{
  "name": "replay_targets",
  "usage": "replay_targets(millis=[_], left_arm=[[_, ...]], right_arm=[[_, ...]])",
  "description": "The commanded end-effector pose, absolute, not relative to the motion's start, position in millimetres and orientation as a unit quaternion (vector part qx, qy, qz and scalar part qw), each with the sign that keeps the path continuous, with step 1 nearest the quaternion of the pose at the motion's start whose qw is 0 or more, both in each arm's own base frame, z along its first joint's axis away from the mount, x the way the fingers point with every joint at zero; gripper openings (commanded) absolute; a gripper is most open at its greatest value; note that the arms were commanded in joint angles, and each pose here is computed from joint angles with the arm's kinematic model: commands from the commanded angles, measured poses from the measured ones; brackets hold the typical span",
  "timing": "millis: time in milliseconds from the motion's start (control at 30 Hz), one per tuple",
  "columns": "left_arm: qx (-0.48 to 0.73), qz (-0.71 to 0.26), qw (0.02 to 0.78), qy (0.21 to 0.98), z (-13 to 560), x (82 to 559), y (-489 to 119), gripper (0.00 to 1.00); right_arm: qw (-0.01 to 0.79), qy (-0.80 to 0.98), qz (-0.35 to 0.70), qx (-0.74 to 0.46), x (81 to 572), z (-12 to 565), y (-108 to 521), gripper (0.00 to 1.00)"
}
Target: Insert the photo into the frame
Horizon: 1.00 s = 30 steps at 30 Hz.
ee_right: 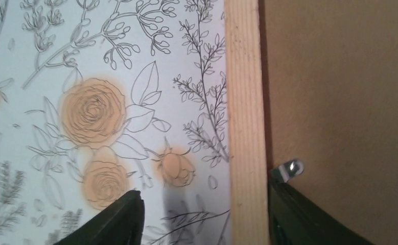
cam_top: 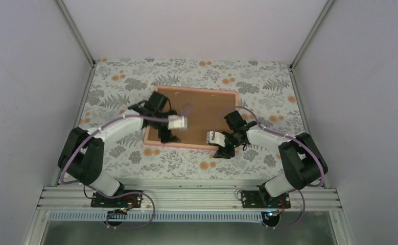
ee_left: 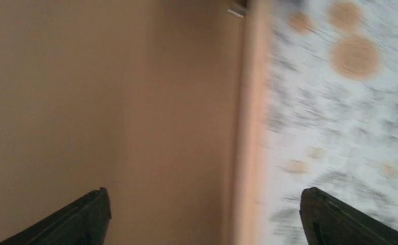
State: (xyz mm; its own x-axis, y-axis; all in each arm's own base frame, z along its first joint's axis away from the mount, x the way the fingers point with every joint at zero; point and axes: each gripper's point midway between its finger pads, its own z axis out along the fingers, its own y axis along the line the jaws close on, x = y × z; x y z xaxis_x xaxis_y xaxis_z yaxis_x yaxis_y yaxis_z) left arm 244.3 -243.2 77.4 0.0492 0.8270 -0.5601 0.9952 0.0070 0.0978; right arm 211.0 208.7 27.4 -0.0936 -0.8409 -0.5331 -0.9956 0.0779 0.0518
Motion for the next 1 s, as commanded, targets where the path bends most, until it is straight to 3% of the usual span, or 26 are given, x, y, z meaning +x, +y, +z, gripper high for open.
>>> replay_targets(millis=[0,67,133,500,800,967], left_arm=[[0.607,-0.209,0.301,0.705,135.5,317.9,-239.6,0.99],[0.575,-0.192,0.327,0.725,151.9,365.1,-239.3,1.00],[0.548,-0.182,0.344,0.741,157.0,398.5,-241.6,1.00],[0.471,-0.147,0.363,0.790,134.8,526.8,-255.4,0.96],[0.410,-0.109,0.329,0.844,102.3,574.8,-208.0,0.88],[0.409,-0.164,0.303,0.845,88.1,565.5,-201.0,0.85]], right_arm=[[0.174,0.727,0.229,-0.623,207.7,51.0,209.9,0.65],[0.201,0.740,0.237,-0.596,228.4,74.1,212.4,0.74],[0.229,0.757,0.238,-0.564,254.6,93.1,208.9,0.77],[0.309,0.830,0.142,-0.443,435.6,106.1,180.5,0.77],[0.318,0.843,0.123,-0.415,519.0,81.4,180.9,0.80],[0.327,0.838,0.133,-0.417,541.6,80.2,190.1,0.79]])
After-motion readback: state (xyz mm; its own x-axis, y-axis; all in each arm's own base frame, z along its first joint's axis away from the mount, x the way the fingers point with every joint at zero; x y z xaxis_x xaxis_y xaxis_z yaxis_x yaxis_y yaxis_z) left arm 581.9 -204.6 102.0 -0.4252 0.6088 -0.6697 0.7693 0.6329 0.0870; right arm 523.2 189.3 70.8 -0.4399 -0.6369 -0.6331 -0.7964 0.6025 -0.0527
